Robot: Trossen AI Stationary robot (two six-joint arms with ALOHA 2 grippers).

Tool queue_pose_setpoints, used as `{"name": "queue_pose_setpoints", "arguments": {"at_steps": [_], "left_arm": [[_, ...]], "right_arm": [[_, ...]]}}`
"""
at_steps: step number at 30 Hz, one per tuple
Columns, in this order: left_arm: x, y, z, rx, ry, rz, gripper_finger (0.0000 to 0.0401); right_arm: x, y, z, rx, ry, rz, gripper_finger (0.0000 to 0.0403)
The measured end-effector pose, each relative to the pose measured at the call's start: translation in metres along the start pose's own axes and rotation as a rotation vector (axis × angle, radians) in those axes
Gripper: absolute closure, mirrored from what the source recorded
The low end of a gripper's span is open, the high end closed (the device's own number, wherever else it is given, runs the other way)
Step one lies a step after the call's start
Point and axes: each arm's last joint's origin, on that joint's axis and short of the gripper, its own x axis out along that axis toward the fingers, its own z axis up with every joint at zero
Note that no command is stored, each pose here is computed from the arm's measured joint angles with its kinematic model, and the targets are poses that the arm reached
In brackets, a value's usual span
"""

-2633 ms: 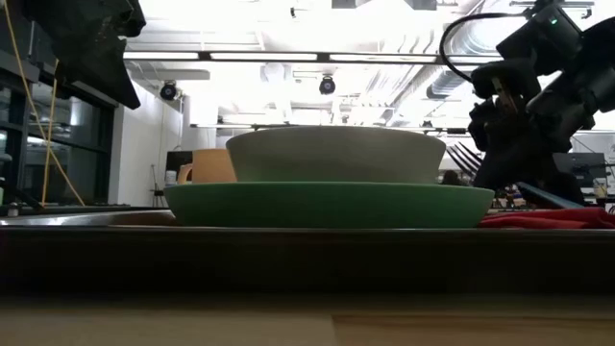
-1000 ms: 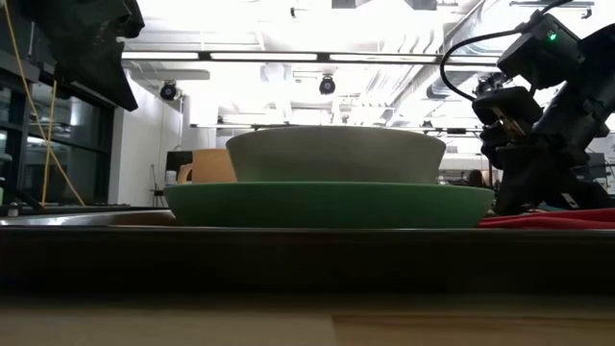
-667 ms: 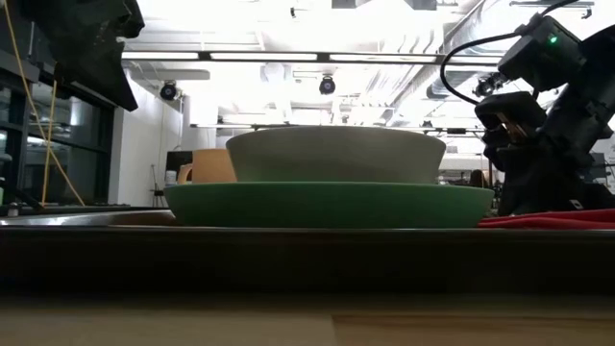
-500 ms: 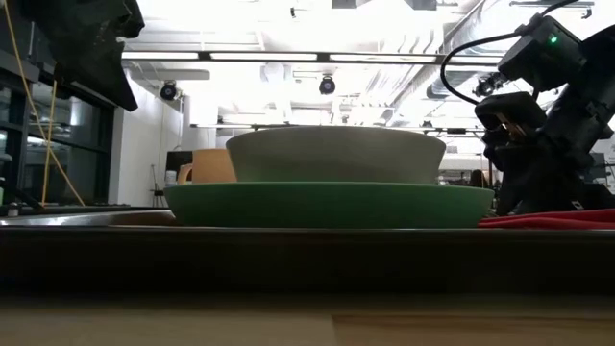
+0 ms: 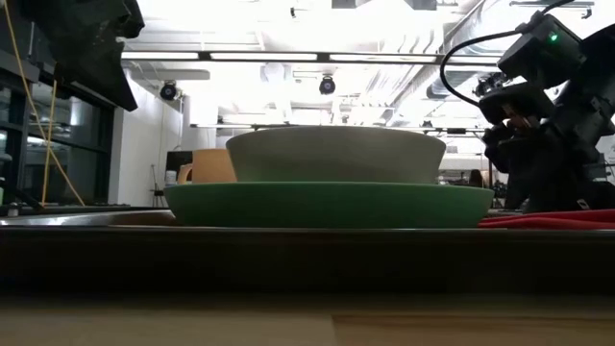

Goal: Set up tray
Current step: Put the fork on top of the table napkin on the serving tray, then adjust the table napkin on the serving tray

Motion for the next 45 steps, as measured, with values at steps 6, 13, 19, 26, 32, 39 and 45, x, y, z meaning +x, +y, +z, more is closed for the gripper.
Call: {"name": "queue_pose_setpoints", "arguments": {"at_steps": [6, 13, 19, 26, 32, 39, 45], "left_arm": [[0.0000, 0.0000, 0.0000, 0.002, 0.000, 0.000, 0.0357], [0.0000, -0.0002, -0.0003, 0.017, 0.010, -0.008, 0.0357], [0.0000, -0.0002, -0.0003, 0.017, 0.010, -0.008, 0.0357], [0.0000, -0.0002, -0.0003, 0.017, 0.010, -0.007, 0.0357], [0.0000, -0.0002, -0.0003, 0.017, 0.010, -0.007, 0.0357], [0.0000, -0.0002, -0.0003, 0.017, 0.010, -0.008, 0.0357], [0.0000, -0.0003, -0.0003, 0.017, 0.010, -0.008, 0.0357]], "right_arm": [[0.0000, -0.0015, -0.0011, 0.014, 0.031, -0.012, 0.0304], [-0.0002, -0.0033, -0.0032, 0.057, 0.092, -0.023, 0.0304], [-0.0003, -0.0026, -0.0036, 0.082, 0.109, -0.015, 0.0304], [-0.0003, -0.0022, -0.0043, 0.103, 0.131, -0.010, 0.0304], [-0.0003, -0.0020, -0.0044, 0.106, 0.135, -0.008, 0.0304], [-0.0003, 0.0021, -0.0034, 0.096, 0.124, 0.033, 0.0304], [-0.0003, 0.0002, -0.0040, 0.098, 0.135, 0.015, 0.0304]]}}
